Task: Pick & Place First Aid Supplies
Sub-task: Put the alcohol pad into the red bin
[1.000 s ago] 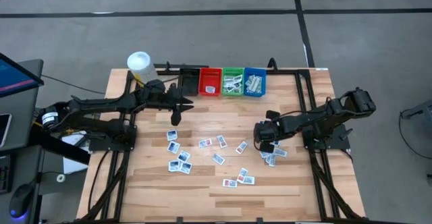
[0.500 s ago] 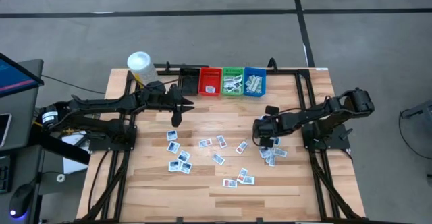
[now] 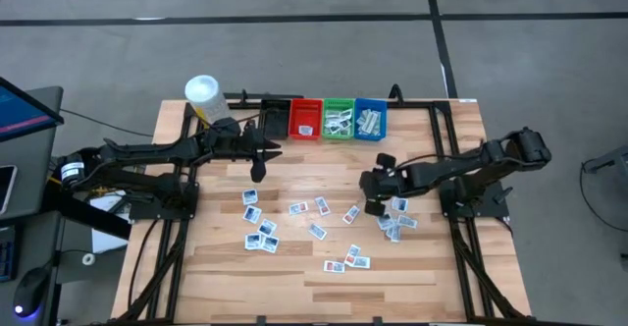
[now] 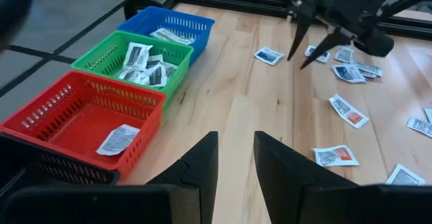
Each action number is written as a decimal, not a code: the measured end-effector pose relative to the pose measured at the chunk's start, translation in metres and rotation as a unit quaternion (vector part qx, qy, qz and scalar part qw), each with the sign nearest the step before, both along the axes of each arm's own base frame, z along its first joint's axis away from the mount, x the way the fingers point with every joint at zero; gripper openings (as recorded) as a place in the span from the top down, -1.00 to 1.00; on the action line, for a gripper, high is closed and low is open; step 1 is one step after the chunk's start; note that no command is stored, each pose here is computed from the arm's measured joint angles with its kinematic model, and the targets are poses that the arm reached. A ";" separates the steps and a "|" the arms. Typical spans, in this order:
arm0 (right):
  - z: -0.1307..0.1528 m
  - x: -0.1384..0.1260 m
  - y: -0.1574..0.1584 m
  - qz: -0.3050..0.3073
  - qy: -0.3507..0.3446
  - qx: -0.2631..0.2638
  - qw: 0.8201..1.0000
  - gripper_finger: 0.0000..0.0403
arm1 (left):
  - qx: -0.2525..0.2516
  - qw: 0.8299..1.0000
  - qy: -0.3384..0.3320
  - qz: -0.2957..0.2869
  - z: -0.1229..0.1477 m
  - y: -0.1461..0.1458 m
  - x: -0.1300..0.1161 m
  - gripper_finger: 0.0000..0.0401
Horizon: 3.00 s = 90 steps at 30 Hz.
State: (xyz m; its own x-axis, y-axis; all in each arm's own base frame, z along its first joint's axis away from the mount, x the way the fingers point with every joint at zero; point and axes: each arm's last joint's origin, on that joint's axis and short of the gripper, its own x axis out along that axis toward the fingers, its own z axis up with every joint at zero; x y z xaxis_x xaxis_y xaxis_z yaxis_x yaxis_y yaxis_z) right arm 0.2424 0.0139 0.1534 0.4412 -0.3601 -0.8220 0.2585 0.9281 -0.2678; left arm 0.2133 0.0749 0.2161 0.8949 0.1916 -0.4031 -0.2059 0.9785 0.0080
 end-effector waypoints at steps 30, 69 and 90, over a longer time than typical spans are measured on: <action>0.000 -0.084 -0.026 -0.114 -0.144 0.054 0.982 0.47 | 0.006 1.000 0.003 -0.009 0.000 -0.009 0.003 0.52; -0.014 -0.031 -0.030 -0.021 -0.125 0.166 0.978 0.99 | 0.007 1.000 0.000 -0.009 0.000 -0.009 0.003 0.52; 0.132 0.049 -0.061 0.237 -0.426 0.161 0.858 1.00 | 0.048 0.968 -0.225 -0.097 0.038 -0.013 0.019 0.49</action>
